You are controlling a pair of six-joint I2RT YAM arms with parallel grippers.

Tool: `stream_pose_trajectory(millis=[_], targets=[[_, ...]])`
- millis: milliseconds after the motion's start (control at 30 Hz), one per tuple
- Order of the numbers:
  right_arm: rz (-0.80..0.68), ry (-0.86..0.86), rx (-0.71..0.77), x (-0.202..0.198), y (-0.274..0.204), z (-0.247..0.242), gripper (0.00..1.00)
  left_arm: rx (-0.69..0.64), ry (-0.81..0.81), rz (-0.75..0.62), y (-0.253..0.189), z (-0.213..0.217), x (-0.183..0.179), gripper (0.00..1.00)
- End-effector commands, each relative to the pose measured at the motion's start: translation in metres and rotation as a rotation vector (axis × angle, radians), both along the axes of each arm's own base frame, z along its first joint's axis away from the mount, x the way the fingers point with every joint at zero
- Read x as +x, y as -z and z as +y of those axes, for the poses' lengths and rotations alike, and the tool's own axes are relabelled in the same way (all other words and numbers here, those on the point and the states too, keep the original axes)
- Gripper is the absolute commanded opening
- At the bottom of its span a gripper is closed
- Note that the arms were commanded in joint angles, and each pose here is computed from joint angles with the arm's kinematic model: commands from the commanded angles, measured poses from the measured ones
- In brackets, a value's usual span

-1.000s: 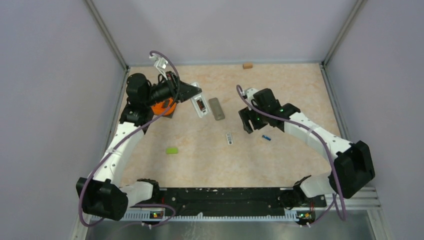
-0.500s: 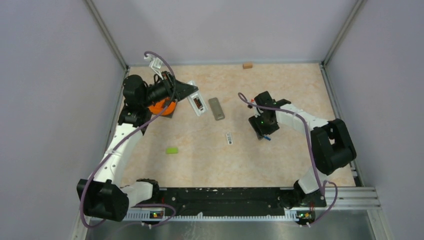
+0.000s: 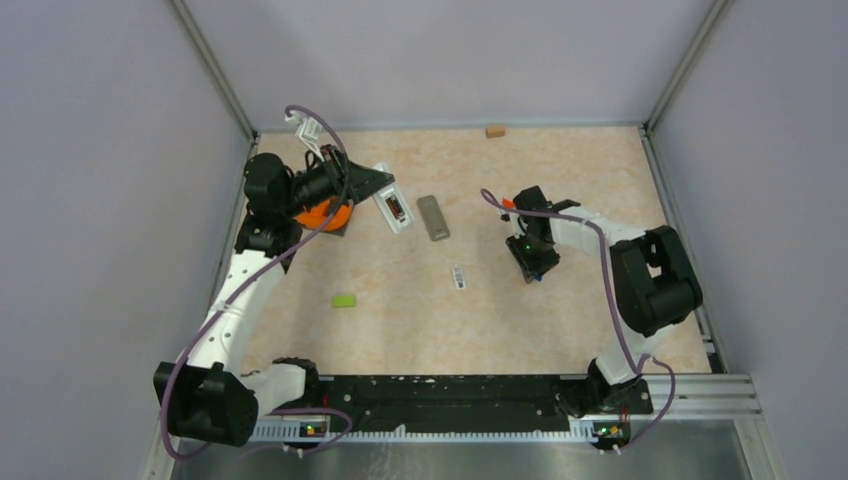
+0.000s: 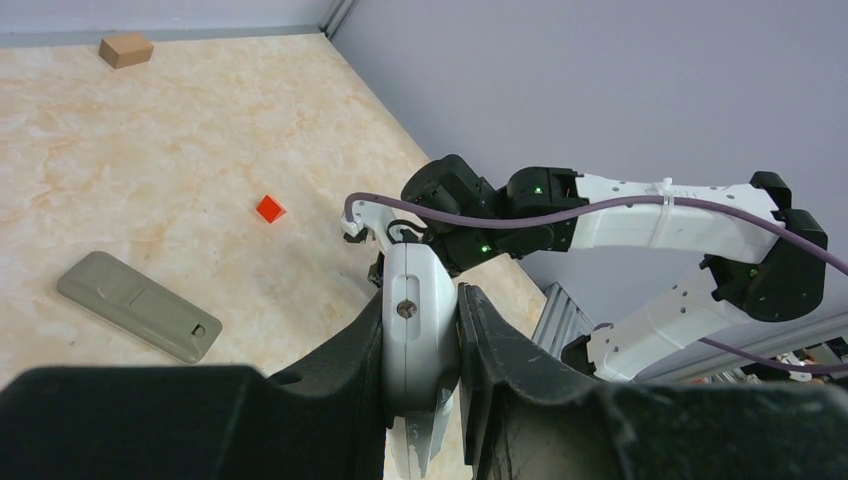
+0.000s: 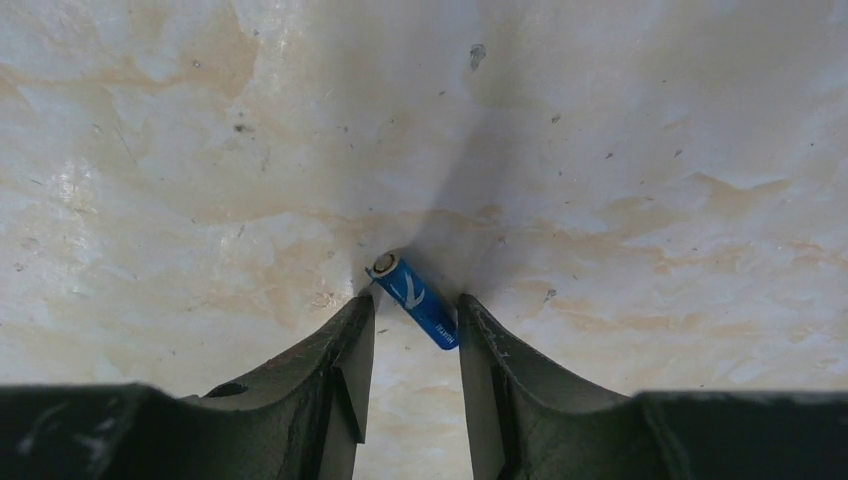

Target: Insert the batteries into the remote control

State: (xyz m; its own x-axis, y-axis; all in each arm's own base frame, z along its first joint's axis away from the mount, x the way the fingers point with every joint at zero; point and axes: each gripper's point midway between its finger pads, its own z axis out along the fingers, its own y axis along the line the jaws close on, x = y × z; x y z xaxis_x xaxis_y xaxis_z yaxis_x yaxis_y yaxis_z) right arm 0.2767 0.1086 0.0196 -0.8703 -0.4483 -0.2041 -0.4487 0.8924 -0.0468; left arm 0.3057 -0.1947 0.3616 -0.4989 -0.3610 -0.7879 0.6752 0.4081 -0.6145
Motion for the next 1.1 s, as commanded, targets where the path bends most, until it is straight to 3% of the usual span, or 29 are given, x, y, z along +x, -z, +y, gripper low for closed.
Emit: stream_pose_trajectory(millis=[0,367,500,767,900,1067], targets=[[0.005,0.010,0.026,0.007,0.007,0.000,0.36,-0.019,-0.001,-0.089,-0.022,0.002,-0.003,0.00],[0.029,0.084,0.027,0.013,0.012,0.004,0.03,-0.028,0.005,-0.064,-0.013,0.001,-0.002,0.00],[-0.045,0.144,0.080,0.025,-0.003,0.012,0.00,-0.034,0.009,-0.041,-0.005,0.000,0.000,0.00],[-0.273,0.219,0.427,0.047,-0.120,0.069,0.00,-0.086,0.078,0.092,0.015,-0.023,0.008,0.00],[-0.322,0.242,0.628,0.040,-0.186,0.099,0.00,-0.103,0.142,0.194,0.036,-0.053,0.016,0.00],[-0.334,0.205,0.723,0.017,-0.240,0.127,0.00,-0.170,0.207,0.364,0.067,-0.091,0.029,0.00]])
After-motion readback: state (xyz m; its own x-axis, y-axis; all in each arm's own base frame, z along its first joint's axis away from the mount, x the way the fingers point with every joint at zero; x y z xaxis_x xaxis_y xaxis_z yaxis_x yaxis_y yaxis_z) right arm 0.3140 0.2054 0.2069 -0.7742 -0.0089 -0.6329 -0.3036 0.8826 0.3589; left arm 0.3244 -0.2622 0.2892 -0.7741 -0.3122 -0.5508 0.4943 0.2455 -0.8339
